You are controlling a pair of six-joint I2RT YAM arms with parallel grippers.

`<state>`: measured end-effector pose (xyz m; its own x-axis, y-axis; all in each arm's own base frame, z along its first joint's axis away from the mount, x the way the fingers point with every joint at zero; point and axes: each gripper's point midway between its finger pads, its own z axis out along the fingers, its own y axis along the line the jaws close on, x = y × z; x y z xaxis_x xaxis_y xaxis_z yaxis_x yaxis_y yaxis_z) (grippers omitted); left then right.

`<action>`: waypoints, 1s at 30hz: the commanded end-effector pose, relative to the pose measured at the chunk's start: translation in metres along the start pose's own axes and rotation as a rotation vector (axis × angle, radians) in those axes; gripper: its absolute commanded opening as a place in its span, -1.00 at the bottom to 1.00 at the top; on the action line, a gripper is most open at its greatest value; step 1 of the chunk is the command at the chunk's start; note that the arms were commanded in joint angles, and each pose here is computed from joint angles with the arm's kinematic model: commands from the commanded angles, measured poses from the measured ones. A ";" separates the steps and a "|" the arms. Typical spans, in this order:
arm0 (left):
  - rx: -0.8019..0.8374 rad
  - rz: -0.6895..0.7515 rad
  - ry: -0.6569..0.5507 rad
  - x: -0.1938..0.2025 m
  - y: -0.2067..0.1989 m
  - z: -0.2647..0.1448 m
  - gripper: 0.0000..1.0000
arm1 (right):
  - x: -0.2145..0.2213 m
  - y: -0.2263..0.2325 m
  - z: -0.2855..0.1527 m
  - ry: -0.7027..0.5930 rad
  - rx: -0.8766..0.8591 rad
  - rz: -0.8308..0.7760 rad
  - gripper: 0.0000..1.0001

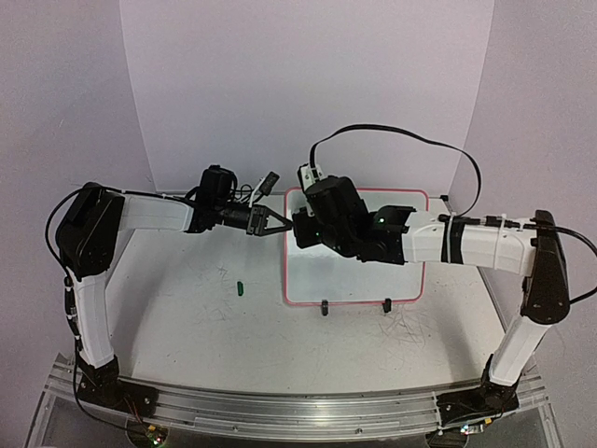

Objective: Write a sentence on the whiteboard
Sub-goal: Pick up the sentence from the whiteboard.

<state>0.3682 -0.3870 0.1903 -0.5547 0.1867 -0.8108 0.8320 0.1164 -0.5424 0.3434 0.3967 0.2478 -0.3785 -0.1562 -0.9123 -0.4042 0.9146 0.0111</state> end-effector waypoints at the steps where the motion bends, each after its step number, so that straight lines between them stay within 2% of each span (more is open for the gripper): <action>1: -0.013 0.041 -0.009 -0.003 -0.004 0.000 -1.00 | -0.019 0.000 0.004 -0.044 0.010 0.043 -1.00; 30: 0.002 0.050 -0.008 -0.005 -0.009 0.001 -1.00 | -0.015 -0.008 0.020 -0.028 0.033 0.049 -1.00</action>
<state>0.3678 -0.3871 0.1904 -0.5547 0.1872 -0.8107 0.8320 0.1147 -0.5428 0.3605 0.3949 0.2458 -0.3850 -0.1395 -0.9123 -0.3757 0.9266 0.0169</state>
